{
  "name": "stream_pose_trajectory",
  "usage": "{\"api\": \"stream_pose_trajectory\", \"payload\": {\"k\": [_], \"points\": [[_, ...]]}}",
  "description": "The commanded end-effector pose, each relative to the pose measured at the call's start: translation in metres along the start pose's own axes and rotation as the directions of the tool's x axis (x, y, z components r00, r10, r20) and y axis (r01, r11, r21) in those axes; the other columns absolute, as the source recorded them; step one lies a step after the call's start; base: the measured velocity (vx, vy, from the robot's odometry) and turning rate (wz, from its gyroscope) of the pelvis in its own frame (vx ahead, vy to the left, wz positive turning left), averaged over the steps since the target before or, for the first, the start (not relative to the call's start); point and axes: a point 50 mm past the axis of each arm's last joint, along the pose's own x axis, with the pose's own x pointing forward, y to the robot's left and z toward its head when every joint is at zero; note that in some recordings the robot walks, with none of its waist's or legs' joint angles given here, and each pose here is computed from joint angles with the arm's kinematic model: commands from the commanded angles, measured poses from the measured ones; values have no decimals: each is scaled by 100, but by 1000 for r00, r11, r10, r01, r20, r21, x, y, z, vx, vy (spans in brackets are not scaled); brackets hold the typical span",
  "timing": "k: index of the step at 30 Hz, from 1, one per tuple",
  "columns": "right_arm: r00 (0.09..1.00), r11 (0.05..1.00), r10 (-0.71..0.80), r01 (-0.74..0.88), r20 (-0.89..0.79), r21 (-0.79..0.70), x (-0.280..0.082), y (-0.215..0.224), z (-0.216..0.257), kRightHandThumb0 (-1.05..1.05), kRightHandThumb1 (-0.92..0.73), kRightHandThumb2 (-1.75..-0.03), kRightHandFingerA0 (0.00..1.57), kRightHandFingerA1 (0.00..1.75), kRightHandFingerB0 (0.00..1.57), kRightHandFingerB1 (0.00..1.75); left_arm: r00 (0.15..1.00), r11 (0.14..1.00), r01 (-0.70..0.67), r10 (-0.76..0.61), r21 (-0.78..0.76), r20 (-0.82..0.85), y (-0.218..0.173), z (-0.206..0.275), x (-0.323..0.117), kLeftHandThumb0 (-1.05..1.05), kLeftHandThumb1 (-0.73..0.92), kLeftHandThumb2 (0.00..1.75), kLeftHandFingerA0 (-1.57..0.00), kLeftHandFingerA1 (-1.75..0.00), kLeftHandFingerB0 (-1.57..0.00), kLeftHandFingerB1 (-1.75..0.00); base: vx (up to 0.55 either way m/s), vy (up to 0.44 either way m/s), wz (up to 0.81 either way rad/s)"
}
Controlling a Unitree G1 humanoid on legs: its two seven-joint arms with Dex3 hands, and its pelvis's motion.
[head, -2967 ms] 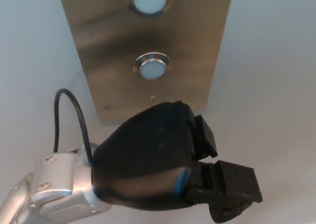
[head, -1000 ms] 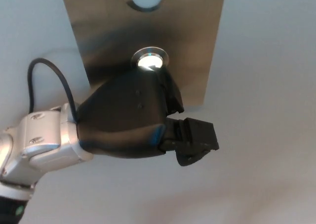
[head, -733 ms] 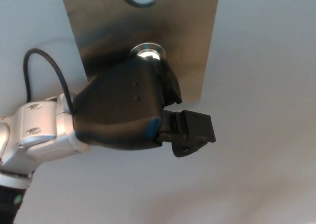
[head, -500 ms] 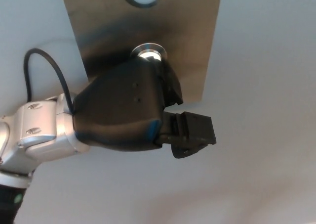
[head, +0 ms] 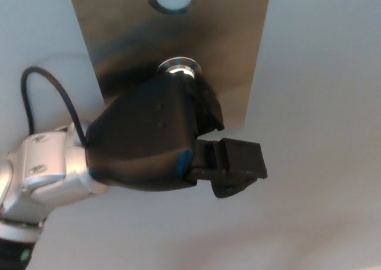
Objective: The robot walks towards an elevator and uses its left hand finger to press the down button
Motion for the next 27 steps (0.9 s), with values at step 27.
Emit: {"api": "stream_pose_trajectory", "payload": {"k": [27], "points": [[1000, 1000, 4, -4, -27, 25, -6, 4, -7, -43, -53, -56, 71, 57, 55, 38, 263, 842, -387, -290, -376, -920, -28, 219, -230, 0, 47, 129, -104, -159, -86, -140, 0, 0, 0]]}}
